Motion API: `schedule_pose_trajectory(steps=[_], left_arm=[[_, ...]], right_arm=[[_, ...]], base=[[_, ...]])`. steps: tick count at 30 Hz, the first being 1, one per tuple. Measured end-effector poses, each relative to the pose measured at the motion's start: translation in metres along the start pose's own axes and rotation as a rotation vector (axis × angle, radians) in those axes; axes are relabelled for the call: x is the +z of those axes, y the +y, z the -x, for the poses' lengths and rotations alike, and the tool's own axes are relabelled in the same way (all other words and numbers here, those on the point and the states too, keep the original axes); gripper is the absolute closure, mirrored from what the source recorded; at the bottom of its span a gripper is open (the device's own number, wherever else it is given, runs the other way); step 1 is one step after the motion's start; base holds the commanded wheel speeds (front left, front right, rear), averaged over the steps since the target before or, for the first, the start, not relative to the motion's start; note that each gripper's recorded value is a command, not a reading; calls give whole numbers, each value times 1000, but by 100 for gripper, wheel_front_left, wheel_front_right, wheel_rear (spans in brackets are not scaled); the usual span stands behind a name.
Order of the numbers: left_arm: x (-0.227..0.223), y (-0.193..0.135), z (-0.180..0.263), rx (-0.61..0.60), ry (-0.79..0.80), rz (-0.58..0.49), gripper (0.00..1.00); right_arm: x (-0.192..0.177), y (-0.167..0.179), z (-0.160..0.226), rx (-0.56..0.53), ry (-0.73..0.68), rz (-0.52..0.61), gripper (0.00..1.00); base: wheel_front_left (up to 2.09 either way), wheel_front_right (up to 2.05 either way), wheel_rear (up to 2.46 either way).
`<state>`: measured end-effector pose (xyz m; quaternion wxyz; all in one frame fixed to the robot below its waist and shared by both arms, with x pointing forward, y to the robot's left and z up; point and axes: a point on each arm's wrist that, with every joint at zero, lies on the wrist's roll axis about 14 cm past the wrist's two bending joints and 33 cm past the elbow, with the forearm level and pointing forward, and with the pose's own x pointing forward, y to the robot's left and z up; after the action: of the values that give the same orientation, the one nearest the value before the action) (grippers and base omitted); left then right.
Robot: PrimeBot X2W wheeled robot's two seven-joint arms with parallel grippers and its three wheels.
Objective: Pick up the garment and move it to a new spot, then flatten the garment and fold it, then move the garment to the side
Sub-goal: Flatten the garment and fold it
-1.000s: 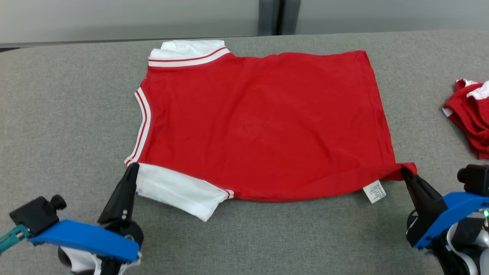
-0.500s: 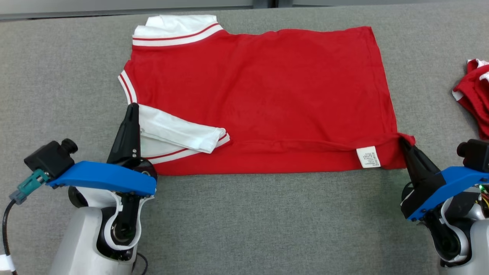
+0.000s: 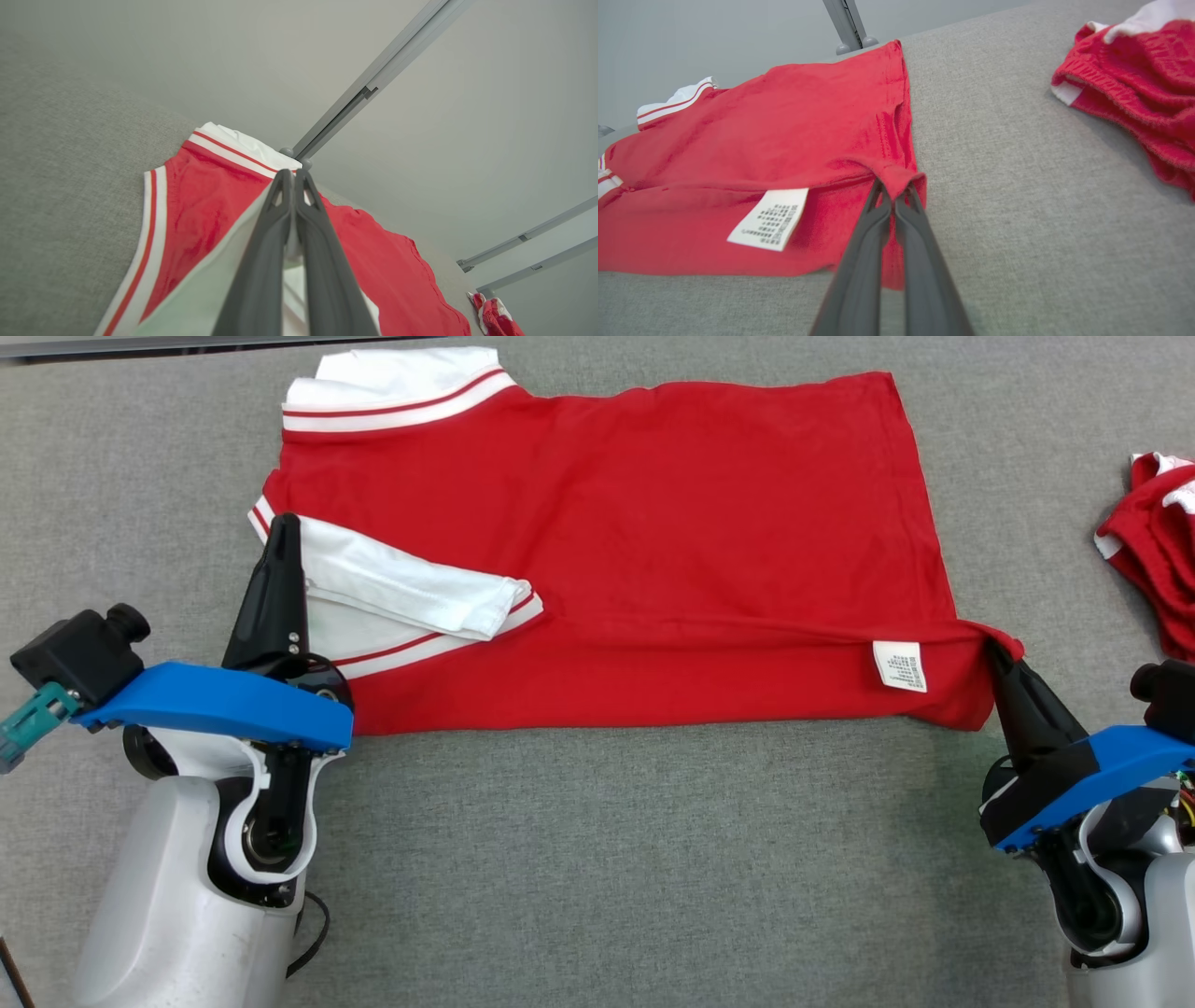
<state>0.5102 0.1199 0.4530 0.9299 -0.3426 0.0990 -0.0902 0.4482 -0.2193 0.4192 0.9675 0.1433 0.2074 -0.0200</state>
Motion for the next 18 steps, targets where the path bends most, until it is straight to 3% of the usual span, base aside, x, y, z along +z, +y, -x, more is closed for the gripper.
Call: schedule_pose_trajectory(steps=[3,4,5,6,7,18], left_arm=[[-4,1,-2,-2,20,-14,100],[-7,1,-3,-2,31,-15,100],[-9,1,-3,-2,40,-15,100],[-11,1,-4,-1,47,-14,69],[-12,2,-5,3,50,-16,1],[0,25,23,84,-44,-150,0]], right_arm=[[-3,-4,-1,-9,9,-1,100],[-4,-4,-1,-10,11,-3,64],[-5,-5,-2,-11,12,-7,0],[-3,-4,-3,-10,2,-11,0],[0,-3,-4,-6,-13,-10,0],[42,13,0,56,-180,9,0]], base=[[0,0,0],[0,0,0],[0,0,0],[0,0,0],[0,0,0],[0,0,0]])
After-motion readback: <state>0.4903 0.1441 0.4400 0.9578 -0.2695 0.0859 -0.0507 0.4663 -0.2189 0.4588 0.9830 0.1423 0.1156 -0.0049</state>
